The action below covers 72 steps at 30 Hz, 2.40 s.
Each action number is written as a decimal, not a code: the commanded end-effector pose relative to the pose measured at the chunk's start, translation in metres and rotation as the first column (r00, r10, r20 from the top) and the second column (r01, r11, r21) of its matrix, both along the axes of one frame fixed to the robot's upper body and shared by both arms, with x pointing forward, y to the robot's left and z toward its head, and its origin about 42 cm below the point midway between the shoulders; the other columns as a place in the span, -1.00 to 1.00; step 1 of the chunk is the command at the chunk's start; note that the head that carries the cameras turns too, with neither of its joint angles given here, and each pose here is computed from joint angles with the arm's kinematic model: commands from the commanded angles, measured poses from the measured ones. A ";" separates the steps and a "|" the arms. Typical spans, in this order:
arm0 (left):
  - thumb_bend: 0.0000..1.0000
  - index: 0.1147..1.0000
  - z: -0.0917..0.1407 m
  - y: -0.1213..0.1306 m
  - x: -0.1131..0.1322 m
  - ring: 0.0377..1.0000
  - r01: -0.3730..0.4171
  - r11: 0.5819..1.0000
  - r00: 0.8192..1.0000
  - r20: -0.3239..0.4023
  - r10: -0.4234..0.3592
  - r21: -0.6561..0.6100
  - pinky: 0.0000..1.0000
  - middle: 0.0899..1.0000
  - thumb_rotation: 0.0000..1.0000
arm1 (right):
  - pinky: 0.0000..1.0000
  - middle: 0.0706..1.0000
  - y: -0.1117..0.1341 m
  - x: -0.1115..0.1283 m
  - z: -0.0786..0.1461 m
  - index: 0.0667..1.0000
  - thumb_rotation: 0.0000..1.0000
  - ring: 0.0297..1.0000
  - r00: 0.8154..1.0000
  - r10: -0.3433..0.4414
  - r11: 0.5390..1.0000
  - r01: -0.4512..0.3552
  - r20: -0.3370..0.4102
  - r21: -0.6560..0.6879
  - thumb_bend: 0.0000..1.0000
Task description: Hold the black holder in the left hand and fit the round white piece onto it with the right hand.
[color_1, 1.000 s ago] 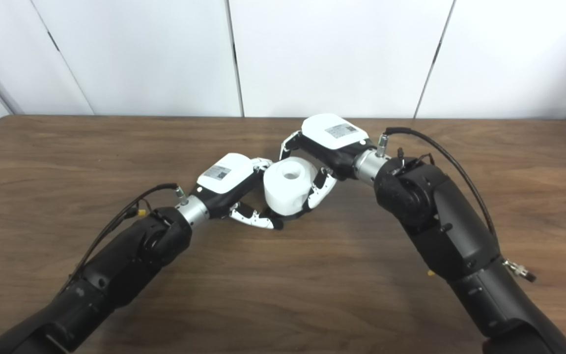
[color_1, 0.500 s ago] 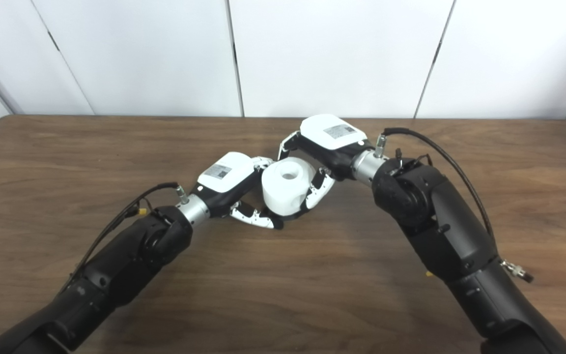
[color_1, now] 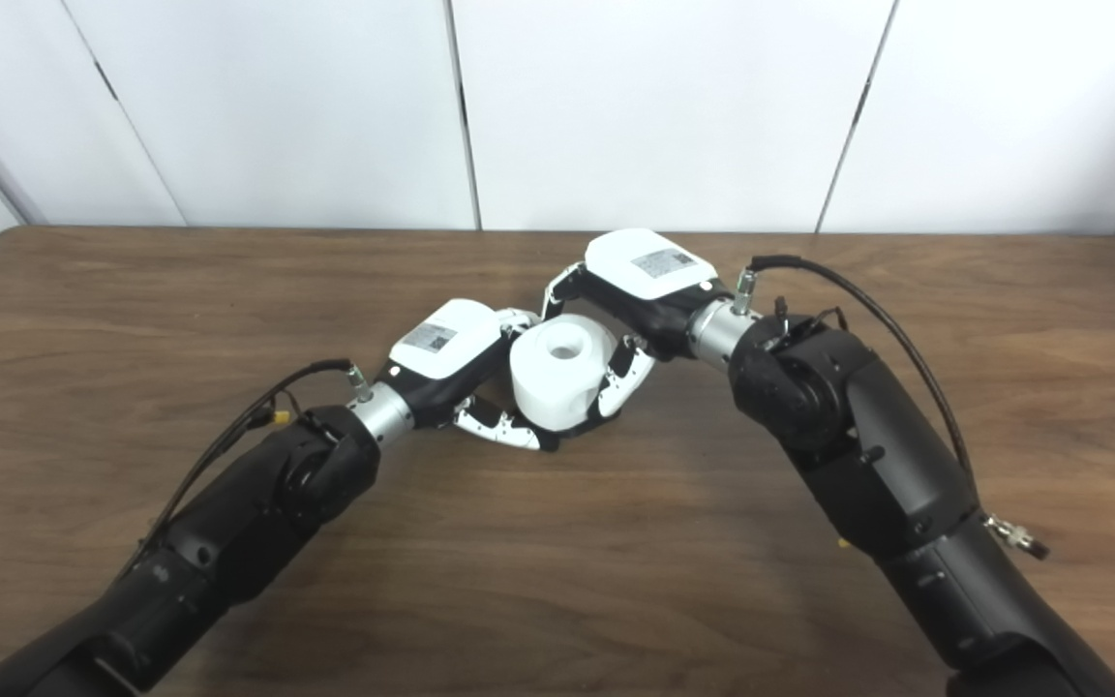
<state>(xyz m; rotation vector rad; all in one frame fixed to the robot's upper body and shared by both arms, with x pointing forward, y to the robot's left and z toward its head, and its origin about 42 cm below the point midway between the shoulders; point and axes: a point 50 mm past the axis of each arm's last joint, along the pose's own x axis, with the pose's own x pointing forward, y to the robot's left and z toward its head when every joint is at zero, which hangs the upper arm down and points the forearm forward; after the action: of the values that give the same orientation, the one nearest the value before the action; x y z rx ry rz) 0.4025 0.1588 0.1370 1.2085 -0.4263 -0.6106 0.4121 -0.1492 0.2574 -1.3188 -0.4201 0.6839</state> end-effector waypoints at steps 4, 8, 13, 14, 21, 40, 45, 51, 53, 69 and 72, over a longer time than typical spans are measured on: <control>0.05 -0.18 -0.045 0.009 -0.019 0.70 -0.012 0.994 0.986 -0.166 0.031 0.113 0.35 0.62 -0.87 | 0.36 0.43 0.009 -0.004 0.009 -0.11 -0.72 0.53 0.998 0.057 0.998 -0.057 0.022 0.004 0.04; 0.05 -0.18 -0.044 0.009 -0.019 0.69 -0.012 0.993 0.986 -0.163 0.031 0.114 0.36 0.61 -0.87 | 0.36 0.43 0.009 -0.003 0.009 -0.11 -0.72 0.53 0.998 0.055 0.998 -0.055 0.023 -0.002 0.04; 0.05 -0.18 -0.044 0.009 -0.020 0.69 -0.014 0.994 0.986 -0.165 0.032 0.113 0.35 0.61 -0.87 | 0.35 0.43 0.009 -0.003 0.010 -0.11 -0.72 0.54 0.998 0.053 0.999 -0.053 0.023 0.001 0.04; 0.05 -0.18 -0.044 0.009 -0.020 0.69 -0.013 0.993 0.986 -0.164 0.032 0.115 0.35 0.61 -0.87 | 0.35 0.43 0.009 -0.003 0.010 -0.11 -0.72 0.53 0.998 0.053 0.999 -0.053 0.023 0.001 0.04; 0.05 -0.18 -0.044 0.009 -0.020 0.69 -0.016 0.993 0.986 -0.163 0.035 0.120 0.35 0.61 -0.87 | 0.34 0.43 0.008 -0.004 0.010 -0.11 -0.72 0.53 0.999 0.046 0.999 -0.046 0.022 -0.003 0.05; 0.05 -0.18 -0.044 0.010 -0.020 0.68 -0.011 0.993 0.987 -0.158 0.030 0.120 0.35 0.62 -0.86 | 0.38 0.62 0.006 -0.005 0.014 0.98 -0.34 0.60 1.000 0.004 1.000 -0.004 -0.029 -0.008 0.88; 0.05 -0.18 -0.044 0.010 -0.020 0.68 -0.012 0.993 0.986 -0.162 0.031 0.121 0.35 0.63 -0.86 | 0.38 0.63 0.005 -0.005 0.015 1.00 -0.38 0.60 1.000 -0.003 1.000 0.003 -0.023 -0.010 0.84; 0.05 -0.18 -0.043 0.011 -0.019 0.69 -0.010 0.992 0.986 -0.166 0.031 0.125 0.36 0.63 -0.86 | 0.38 0.62 0.005 -0.003 0.017 1.00 -0.41 0.60 1.000 -0.003 1.000 0.003 -0.018 -0.004 0.82; 0.05 -0.18 -0.043 0.011 -0.019 0.68 -0.007 0.992 0.986 -0.163 0.028 0.125 0.35 0.63 -0.86 | 0.38 0.62 0.004 -0.002 0.017 1.00 -0.43 0.60 1.000 -0.006 1.000 0.006 -0.015 0.000 0.82; 0.05 -0.18 -0.045 0.012 -0.018 0.69 -0.010 0.993 0.985 -0.172 0.030 0.119 0.37 0.61 -0.86 | 0.30 0.77 -0.009 0.002 0.049 1.00 -0.43 0.61 0.997 -0.038 0.998 0.034 0.067 0.051 0.92; 0.05 -0.18 -0.045 0.013 -0.018 0.69 -0.011 0.992 0.985 -0.171 0.032 0.124 0.38 0.61 -0.86 | 0.32 0.80 -0.011 0.004 0.056 1.00 -0.39 0.62 0.996 -0.049 0.998 0.046 0.077 0.043 0.93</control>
<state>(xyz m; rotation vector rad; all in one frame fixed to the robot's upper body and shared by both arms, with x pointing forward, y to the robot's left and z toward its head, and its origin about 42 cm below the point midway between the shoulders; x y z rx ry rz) 0.4029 0.1580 0.1366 1.1982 -0.4211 -0.6005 0.4121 -0.1604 0.2793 -1.2995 -0.3762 0.6456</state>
